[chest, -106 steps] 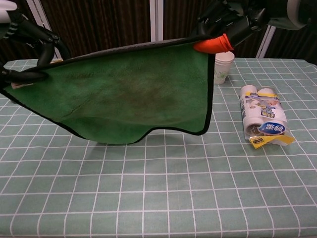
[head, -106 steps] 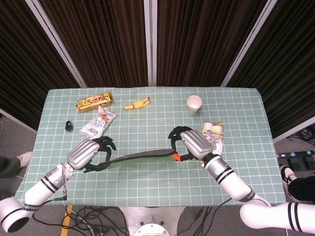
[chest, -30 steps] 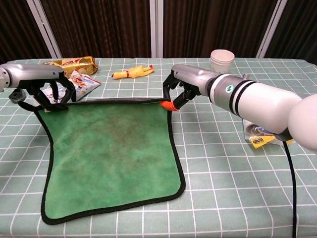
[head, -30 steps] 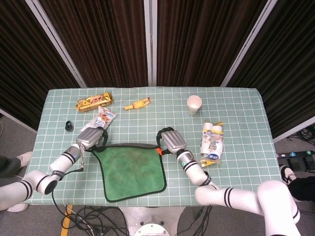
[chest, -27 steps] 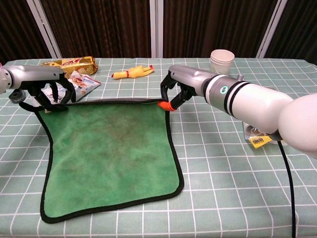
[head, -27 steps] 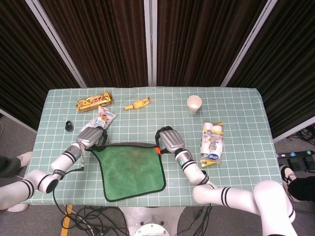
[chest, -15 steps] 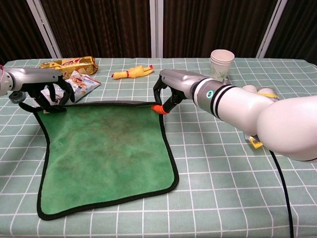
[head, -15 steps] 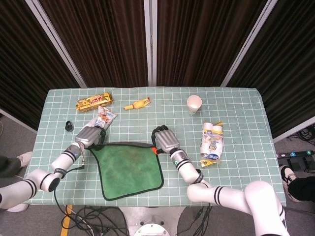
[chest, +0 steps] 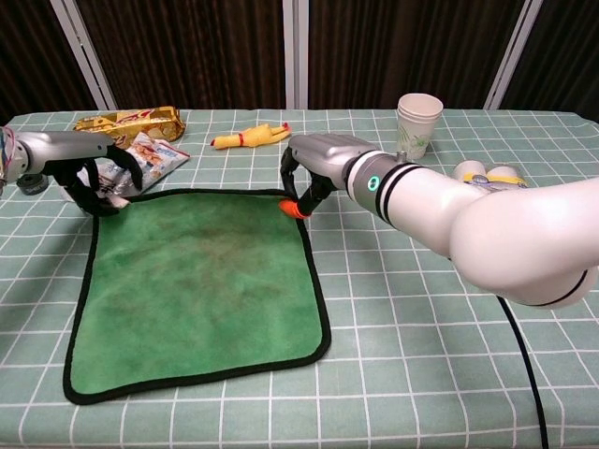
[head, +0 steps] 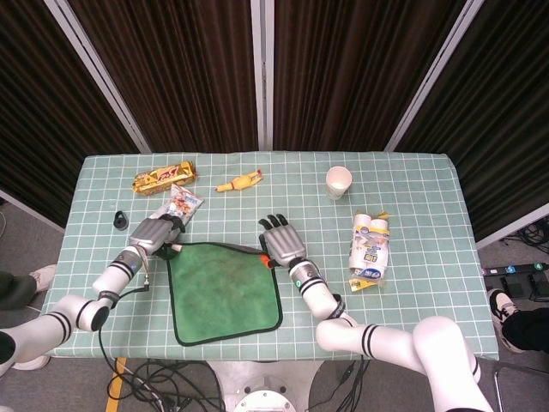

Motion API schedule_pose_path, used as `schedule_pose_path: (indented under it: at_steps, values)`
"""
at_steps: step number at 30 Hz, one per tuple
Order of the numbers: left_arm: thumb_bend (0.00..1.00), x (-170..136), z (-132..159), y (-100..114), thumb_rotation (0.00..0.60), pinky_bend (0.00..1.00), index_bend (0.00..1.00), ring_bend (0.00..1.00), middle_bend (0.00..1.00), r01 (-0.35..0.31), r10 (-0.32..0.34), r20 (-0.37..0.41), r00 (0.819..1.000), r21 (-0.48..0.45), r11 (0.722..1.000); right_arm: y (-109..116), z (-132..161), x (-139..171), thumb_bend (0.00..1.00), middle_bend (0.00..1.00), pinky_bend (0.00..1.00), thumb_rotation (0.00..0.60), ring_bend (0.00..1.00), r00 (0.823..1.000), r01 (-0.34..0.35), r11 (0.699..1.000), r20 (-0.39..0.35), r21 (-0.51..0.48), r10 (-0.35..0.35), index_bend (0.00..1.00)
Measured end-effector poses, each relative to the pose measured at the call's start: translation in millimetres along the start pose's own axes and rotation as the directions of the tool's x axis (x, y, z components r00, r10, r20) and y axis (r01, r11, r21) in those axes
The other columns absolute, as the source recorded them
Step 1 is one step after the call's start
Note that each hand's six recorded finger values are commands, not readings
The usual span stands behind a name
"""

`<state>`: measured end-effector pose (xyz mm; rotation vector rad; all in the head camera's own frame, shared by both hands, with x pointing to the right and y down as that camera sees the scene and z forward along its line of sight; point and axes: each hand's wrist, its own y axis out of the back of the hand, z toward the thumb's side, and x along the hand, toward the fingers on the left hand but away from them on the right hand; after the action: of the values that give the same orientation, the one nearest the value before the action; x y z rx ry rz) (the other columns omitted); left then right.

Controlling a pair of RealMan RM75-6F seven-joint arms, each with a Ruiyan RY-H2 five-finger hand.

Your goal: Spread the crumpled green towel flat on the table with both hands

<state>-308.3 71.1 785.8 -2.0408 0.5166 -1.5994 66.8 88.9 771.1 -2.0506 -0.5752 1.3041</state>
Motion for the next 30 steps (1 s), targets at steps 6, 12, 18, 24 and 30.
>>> schedule_pose_path:
  at_steps: [6,12,18,24,30]
  values:
    - [0.14,1,-3,-1,0.260,0.26,0.21,0.06,0.07,-0.019,0.019,-0.016,1.000,-0.007,1.000,1,4,-2,0.02,0.01,0.00,0.488,0.00,1.000,0.003,1.000,-0.001,0.012,-0.003,0.00]
    - [0.13,1,-3,1,0.247,0.26,0.20,0.06,0.06,-0.034,0.034,-0.018,0.999,-0.014,0.999,4,6,-2,0.00,0.00,0.00,0.466,0.00,1.000,0.017,0.999,-0.001,0.040,-0.017,0.00]
    - [0.13,-3,-2,8,0.243,0.26,0.20,0.06,0.06,-0.065,0.065,-0.007,0.998,-0.015,0.998,8,7,-3,0.00,0.00,0.00,0.447,0.00,0.999,0.033,0.998,-0.004,0.059,-0.033,0.00]
    - [0.13,-14,-7,21,0.428,0.26,0.20,0.06,0.06,-0.099,0.099,-0.007,0.995,-0.034,0.994,22,0,2,0.03,0.00,0.00,0.455,0.00,0.998,0.062,0.996,-0.005,0.060,-0.062,0.00]
    - [0.14,-36,-20,35,0.600,0.26,0.20,0.06,0.06,-0.162,0.159,-0.040,0.986,-0.073,0.984,53,-26,22,0.23,0.11,0.04,0.487,0.05,0.993,0.120,0.990,-0.002,0.068,-0.120,0.10]
